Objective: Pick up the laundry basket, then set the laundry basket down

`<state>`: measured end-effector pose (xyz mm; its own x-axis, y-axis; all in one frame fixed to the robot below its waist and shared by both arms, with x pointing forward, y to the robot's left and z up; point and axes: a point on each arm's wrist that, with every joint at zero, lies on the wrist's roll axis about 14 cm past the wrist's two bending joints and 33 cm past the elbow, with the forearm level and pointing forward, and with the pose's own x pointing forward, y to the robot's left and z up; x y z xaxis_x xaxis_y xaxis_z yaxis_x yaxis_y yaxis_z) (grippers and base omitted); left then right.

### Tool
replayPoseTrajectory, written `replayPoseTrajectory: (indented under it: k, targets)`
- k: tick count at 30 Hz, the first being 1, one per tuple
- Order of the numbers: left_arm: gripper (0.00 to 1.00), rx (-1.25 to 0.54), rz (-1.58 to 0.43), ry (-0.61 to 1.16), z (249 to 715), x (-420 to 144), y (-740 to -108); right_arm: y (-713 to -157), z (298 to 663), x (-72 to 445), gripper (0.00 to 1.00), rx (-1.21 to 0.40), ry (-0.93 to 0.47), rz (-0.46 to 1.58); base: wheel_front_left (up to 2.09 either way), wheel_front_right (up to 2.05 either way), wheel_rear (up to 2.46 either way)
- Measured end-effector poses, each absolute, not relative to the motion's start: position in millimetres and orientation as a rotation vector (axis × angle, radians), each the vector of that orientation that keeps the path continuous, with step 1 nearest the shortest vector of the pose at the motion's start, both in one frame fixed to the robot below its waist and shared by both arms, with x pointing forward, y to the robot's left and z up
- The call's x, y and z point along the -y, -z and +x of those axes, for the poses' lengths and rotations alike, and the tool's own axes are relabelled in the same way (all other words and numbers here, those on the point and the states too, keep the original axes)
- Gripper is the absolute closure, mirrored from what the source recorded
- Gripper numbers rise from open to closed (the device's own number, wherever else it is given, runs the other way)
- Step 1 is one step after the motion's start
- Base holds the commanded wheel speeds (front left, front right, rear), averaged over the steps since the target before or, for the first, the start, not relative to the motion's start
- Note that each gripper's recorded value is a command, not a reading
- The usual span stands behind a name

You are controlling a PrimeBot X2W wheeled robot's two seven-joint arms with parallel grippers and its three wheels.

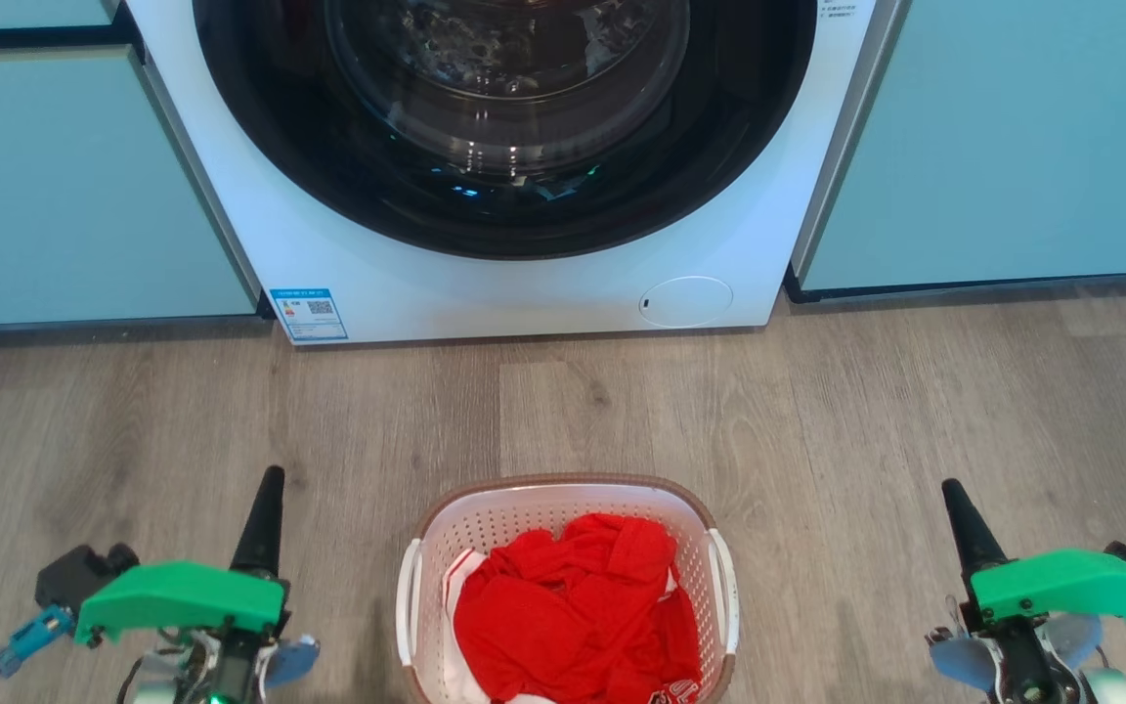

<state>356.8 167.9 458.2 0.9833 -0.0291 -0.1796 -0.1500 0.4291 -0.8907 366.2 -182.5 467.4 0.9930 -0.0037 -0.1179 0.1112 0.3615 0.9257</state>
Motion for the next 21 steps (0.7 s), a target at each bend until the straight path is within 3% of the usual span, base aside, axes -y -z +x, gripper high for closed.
replayPoseTrajectory:
  k: [21]
  targets:
    - [1.0,-0.143,-1.363,-0.069,366.5,-177.0,-467.7,-469.3,368.2,194.9,1.0,-0.086,0.099,1.395,0.0,0.0,0.0]
